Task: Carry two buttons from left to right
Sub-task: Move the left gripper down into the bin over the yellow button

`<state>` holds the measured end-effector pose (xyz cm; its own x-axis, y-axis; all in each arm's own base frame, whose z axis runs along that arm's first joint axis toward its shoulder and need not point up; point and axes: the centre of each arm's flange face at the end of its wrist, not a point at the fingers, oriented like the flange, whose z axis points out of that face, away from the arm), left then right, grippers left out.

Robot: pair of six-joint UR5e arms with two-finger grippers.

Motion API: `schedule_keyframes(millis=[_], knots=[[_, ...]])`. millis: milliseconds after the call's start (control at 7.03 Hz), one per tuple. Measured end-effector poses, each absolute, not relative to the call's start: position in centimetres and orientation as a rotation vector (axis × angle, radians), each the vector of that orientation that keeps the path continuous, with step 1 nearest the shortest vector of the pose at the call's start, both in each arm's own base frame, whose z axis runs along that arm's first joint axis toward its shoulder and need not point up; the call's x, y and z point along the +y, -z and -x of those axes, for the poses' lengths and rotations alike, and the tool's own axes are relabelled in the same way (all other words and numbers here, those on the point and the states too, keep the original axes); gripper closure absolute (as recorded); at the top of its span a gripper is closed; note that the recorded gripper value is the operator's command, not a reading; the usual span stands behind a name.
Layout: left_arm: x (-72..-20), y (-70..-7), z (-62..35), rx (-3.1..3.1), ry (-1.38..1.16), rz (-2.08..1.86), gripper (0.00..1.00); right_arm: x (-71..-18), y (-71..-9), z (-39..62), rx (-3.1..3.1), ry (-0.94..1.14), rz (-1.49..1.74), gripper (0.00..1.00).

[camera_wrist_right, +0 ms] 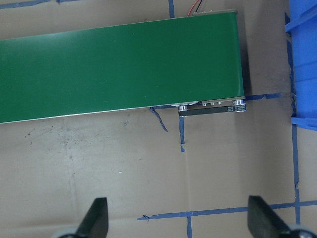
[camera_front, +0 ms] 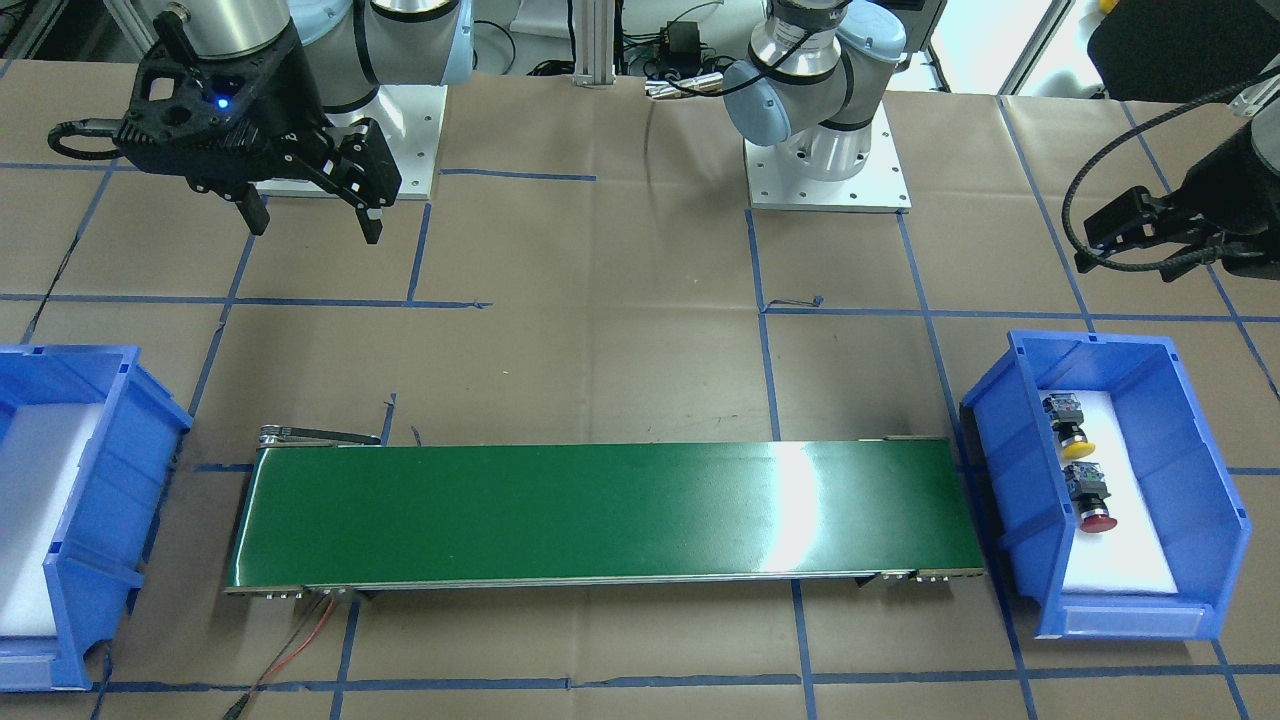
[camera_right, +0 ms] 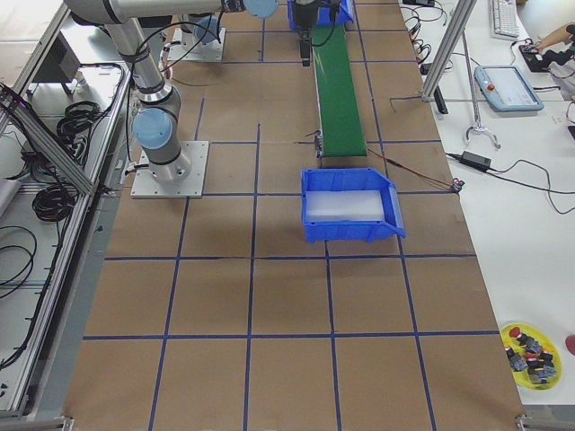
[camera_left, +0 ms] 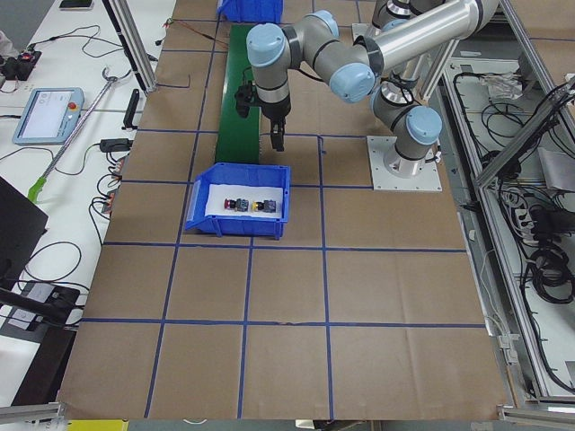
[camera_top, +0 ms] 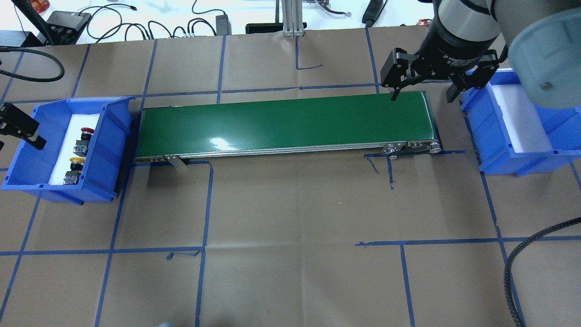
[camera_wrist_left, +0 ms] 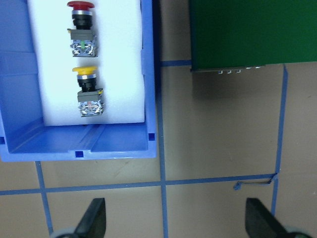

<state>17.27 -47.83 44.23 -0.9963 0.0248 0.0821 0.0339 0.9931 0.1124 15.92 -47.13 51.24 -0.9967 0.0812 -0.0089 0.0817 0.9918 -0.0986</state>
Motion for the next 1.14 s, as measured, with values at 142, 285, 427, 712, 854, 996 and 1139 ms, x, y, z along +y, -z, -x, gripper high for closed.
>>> schedule_keyframes(millis=[142,285,427,712,854,996,1139], knots=[[-47.7,-43.3,-19.4,-3.043,0.186,0.024,0.00,-47.2,-51.2,-15.9,3.131,0.153,-0.128,0.00],[-47.7,-42.5,-20.7,-3.041,0.185,0.010,0.00,-47.2,-51.0,-15.9,3.131,0.150,-0.128,0.00],[-47.9,-41.5,-21.3,-3.050,0.169,0.010,0.00,-47.2,-51.0,-15.9,3.132,0.147,-0.128,0.00],[-48.4,-38.5,-21.8,-3.092,0.096,0.021,0.00,-47.3,-50.9,-15.9,3.133,0.143,-0.128,0.00],[-48.7,-37.4,-21.9,-3.104,0.074,0.014,0.00,-47.3,-50.8,-15.9,3.133,0.141,-0.129,0.00],[-49.1,-36.2,-22.1,-3.106,0.069,0.004,0.00,-47.3,-50.8,-15.9,3.133,0.140,-0.130,0.00],[-49.9,-34.4,-22.5,-3.107,0.066,0.001,0.00,-47.3,-50.8,-15.9,3.132,0.139,-0.130,0.00]])
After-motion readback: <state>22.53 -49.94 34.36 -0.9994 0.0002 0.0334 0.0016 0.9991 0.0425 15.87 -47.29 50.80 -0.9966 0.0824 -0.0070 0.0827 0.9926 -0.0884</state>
